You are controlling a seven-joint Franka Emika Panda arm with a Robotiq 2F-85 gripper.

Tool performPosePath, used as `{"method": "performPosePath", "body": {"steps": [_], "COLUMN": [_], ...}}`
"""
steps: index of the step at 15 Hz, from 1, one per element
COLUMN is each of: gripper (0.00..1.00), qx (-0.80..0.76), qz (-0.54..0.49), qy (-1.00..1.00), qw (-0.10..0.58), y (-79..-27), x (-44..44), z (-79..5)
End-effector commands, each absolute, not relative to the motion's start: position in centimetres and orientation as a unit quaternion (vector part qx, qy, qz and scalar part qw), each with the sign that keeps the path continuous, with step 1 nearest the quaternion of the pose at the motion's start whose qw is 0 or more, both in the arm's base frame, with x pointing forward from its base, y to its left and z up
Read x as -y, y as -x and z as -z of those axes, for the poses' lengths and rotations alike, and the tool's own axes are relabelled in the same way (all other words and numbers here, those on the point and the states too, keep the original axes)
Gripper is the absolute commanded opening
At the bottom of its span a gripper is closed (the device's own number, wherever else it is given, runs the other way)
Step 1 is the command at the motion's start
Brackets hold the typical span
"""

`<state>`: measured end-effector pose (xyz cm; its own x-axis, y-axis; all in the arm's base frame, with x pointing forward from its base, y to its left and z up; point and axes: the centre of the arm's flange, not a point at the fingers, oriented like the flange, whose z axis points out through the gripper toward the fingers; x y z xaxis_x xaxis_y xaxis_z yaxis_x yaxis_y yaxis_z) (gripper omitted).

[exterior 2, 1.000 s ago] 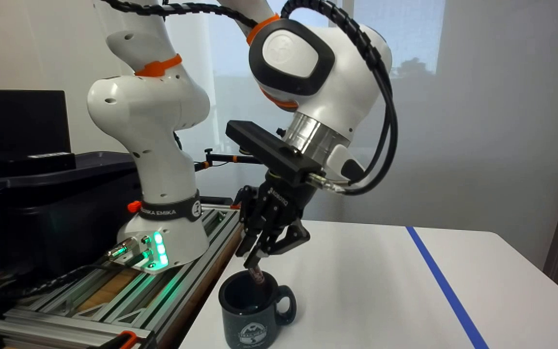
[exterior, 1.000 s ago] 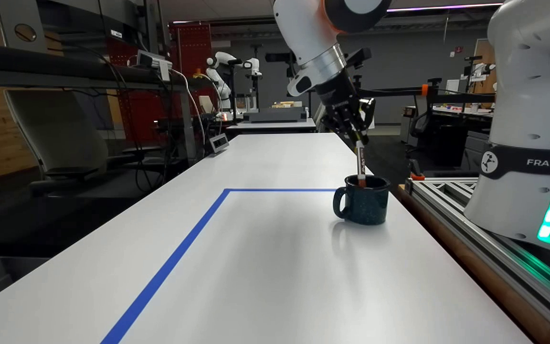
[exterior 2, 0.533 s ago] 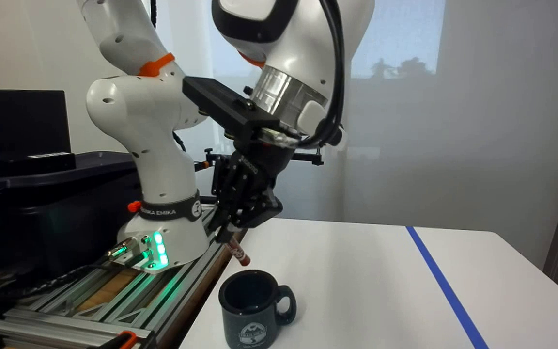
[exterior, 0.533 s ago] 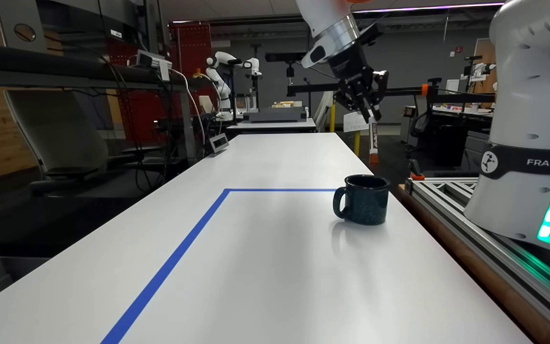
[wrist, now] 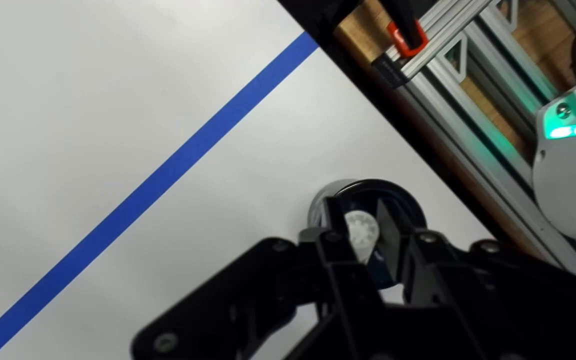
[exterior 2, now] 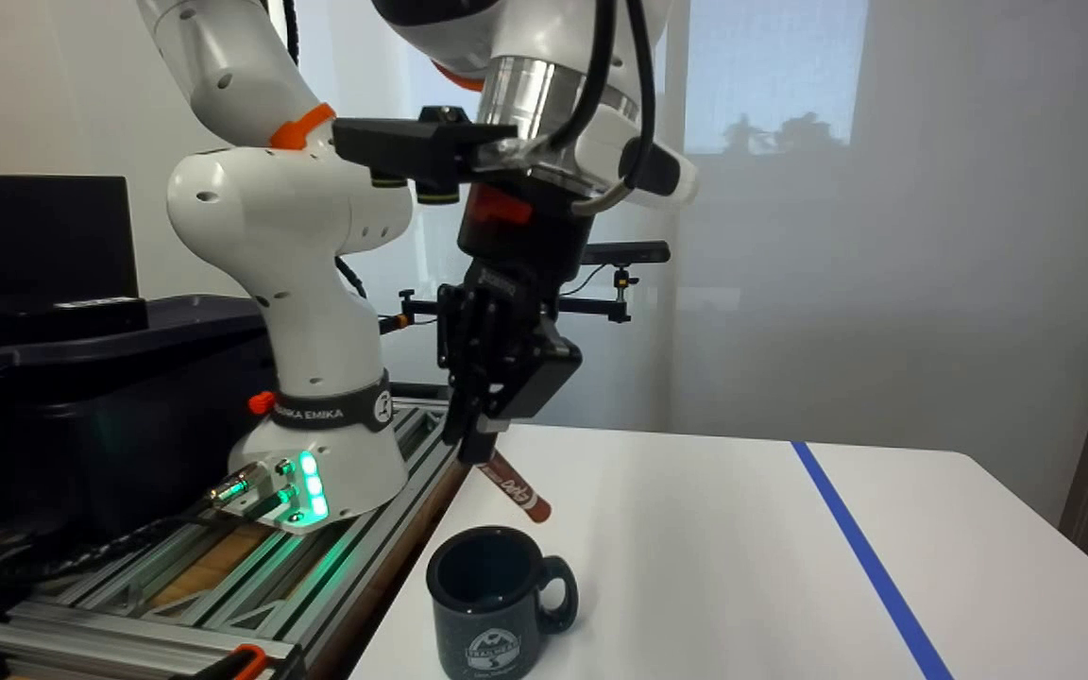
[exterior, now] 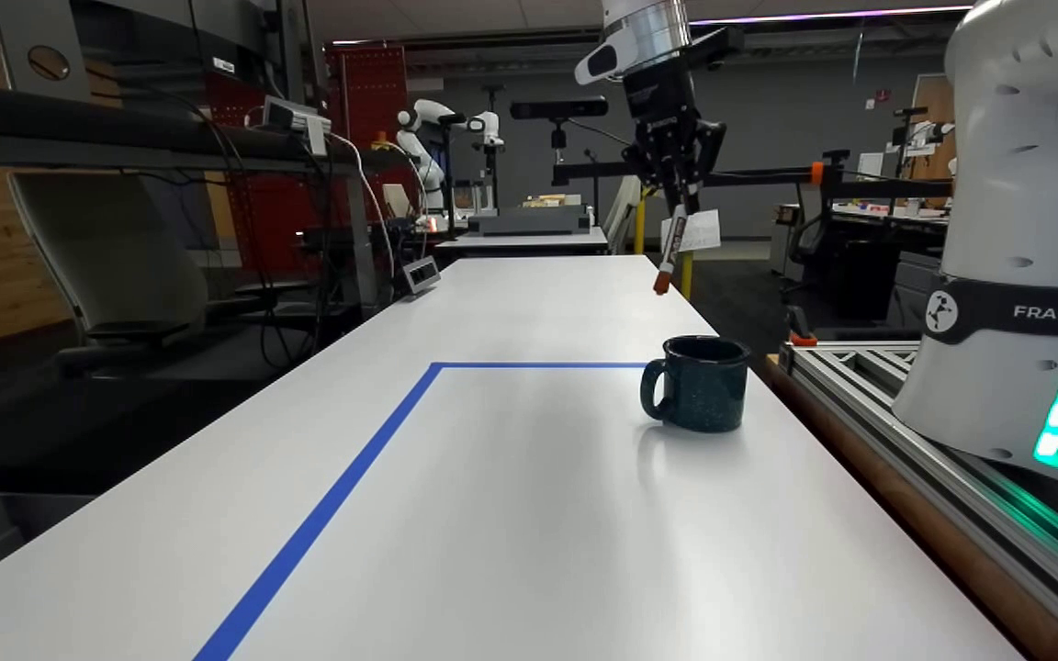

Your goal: Take the marker out of the mug.

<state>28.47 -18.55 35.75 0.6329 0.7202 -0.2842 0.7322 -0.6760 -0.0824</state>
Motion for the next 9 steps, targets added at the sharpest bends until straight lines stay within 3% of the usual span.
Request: {"method": "performPosePath", "body": {"steps": [1, 9], "gripper": [0.06, 0.06], "qx": [-0.399, -0.434], "qz": [0.105, 0.033], "qy": [-0.909, -0.896], "qw": [0.061, 0.09], "y": [-27.9, -33.0], "x": [16.1, 12.1], "z": [-33.5, -29.2]}}
